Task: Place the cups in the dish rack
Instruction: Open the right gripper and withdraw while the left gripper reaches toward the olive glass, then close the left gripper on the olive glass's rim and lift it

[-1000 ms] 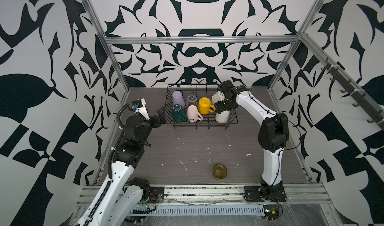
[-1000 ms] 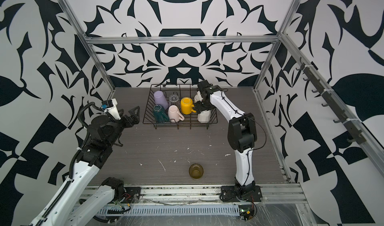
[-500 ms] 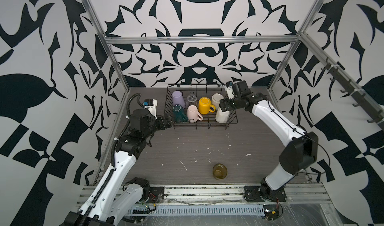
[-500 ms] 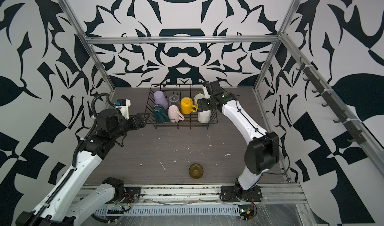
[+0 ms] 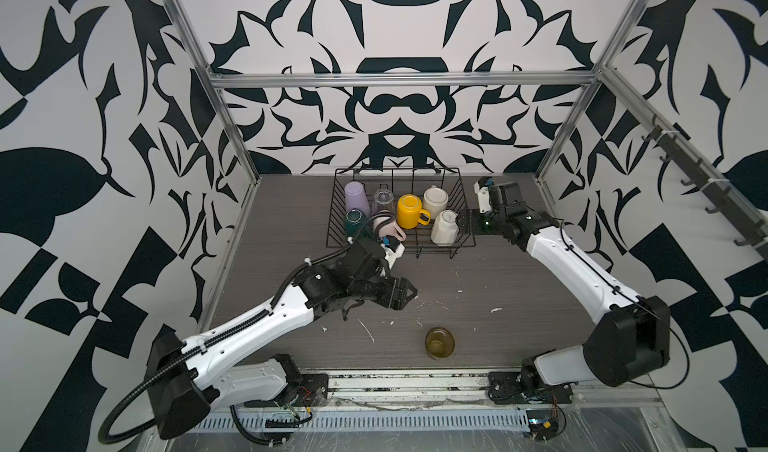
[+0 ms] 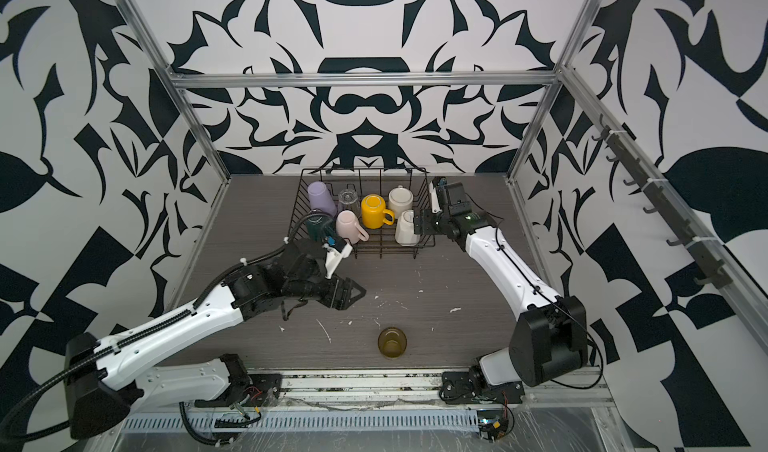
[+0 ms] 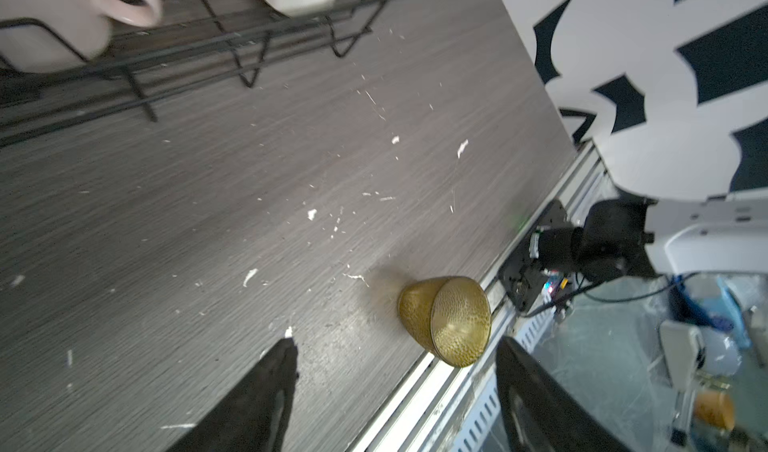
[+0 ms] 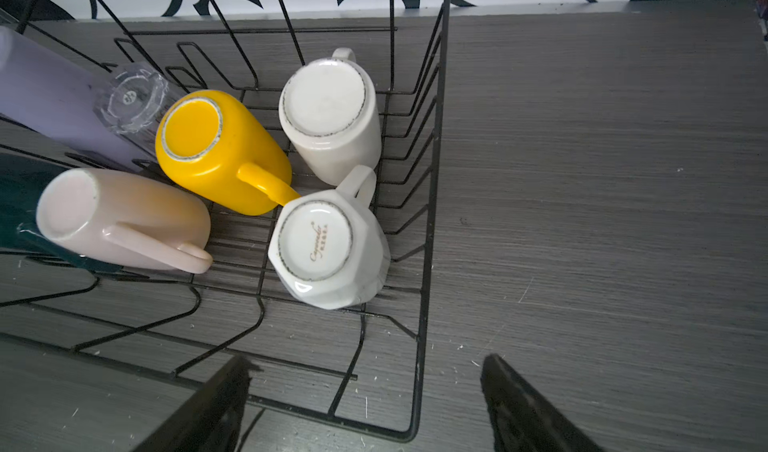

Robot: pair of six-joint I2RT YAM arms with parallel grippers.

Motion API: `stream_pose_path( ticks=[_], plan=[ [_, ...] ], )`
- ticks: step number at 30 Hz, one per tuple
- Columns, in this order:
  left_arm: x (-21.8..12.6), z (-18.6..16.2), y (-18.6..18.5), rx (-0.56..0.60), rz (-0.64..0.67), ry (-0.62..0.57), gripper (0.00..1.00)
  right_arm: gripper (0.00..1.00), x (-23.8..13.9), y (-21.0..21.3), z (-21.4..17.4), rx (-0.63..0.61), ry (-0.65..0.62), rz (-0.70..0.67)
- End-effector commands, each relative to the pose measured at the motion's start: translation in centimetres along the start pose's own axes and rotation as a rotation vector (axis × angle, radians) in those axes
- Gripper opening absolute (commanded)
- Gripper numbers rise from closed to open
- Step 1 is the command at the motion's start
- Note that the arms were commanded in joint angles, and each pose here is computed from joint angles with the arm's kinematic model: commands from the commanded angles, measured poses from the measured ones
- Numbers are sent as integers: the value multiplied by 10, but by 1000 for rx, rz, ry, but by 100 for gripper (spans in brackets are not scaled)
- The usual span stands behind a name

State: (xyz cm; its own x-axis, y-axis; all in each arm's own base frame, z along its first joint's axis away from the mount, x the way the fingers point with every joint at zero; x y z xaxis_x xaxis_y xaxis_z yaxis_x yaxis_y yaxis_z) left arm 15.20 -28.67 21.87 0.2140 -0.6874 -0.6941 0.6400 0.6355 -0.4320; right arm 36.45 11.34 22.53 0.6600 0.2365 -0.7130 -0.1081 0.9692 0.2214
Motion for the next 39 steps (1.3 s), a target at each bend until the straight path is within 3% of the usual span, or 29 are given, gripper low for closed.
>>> stream_pose_path(
  ticks=[1,11,26,39],
  plan=[
    [11,-20,-7,39,86,93,77,89,-12,4,8,25,-65,40],
    [51,-58,-47,144,105,221,76,89,-23,-8,-17,61,-70,38],
    [97,-81,-45,98,202,328,72,89,-39,-19,-41,77,-84,32],
    [117,-87,-38,94,245,352,54,89,-39,-20,-49,91,-85,44]
  ],
)
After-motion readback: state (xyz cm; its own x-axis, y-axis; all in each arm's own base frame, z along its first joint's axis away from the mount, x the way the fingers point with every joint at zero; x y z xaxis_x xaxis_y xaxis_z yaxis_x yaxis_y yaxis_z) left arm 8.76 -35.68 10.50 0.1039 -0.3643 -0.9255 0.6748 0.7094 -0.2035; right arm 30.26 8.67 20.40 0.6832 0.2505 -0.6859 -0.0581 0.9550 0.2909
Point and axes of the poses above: each gripper's point midway between its finger pads, its own x axis out along the fingers, its own y axis along the line the jaws close on, z = x × y, the point moved 3 cm from there along -x, back along the fingers, and after that the axes turned 3 degrees about x, right-handed, at the moved point
